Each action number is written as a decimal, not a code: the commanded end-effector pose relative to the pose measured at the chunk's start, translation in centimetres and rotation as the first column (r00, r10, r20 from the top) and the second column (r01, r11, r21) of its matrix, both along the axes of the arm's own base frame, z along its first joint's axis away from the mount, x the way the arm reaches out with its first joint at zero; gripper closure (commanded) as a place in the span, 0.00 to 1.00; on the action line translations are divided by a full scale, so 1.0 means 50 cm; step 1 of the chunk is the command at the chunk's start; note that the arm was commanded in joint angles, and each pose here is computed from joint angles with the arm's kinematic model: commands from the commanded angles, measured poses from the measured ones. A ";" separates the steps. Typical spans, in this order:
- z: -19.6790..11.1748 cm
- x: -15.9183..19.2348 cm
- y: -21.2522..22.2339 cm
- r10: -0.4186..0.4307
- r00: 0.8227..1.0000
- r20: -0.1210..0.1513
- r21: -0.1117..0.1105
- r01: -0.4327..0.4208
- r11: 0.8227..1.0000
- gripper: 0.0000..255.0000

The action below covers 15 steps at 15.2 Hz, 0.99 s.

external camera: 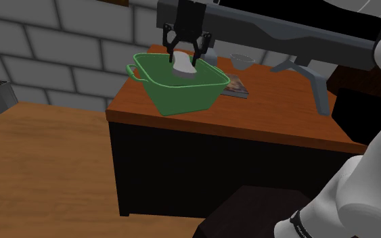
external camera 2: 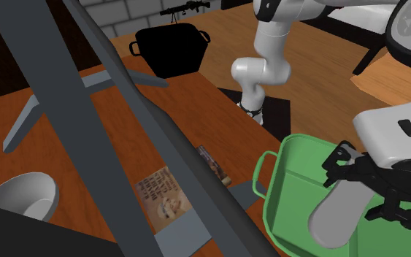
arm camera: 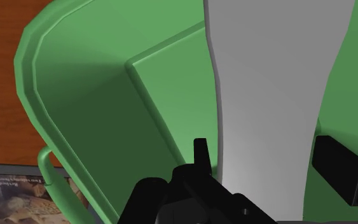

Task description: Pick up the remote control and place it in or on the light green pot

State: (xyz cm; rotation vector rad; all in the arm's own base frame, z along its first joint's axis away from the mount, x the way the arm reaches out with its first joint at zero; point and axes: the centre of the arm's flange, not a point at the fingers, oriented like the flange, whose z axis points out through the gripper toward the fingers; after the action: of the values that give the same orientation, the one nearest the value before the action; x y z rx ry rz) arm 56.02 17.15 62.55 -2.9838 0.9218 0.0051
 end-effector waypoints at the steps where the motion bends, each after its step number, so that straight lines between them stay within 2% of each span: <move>1: -0.001 -0.001 0.000 0.000 1.000 0.001 0.000 0.000 1.000 1.00; 5: -0.001 -0.001 0.000 0.000 1.000 0.001 0.000 0.000 1.000 1.00; 6: -0.001 -0.001 0.000 0.000 1.000 0.001 0.000 0.000 1.000 0.00; 11: -0.001 -0.001 0.000 0.000 1.000 0.001 0.000 0.000 1.000 0.00; 15: 0.099 -0.001 -0.002 0.000 1.000 0.001 0.000 0.000 1.000 0.00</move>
State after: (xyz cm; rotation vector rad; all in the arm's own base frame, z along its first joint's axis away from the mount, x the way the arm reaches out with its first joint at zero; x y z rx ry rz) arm 55.91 16.97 66.52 -2.9828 0.9212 0.0024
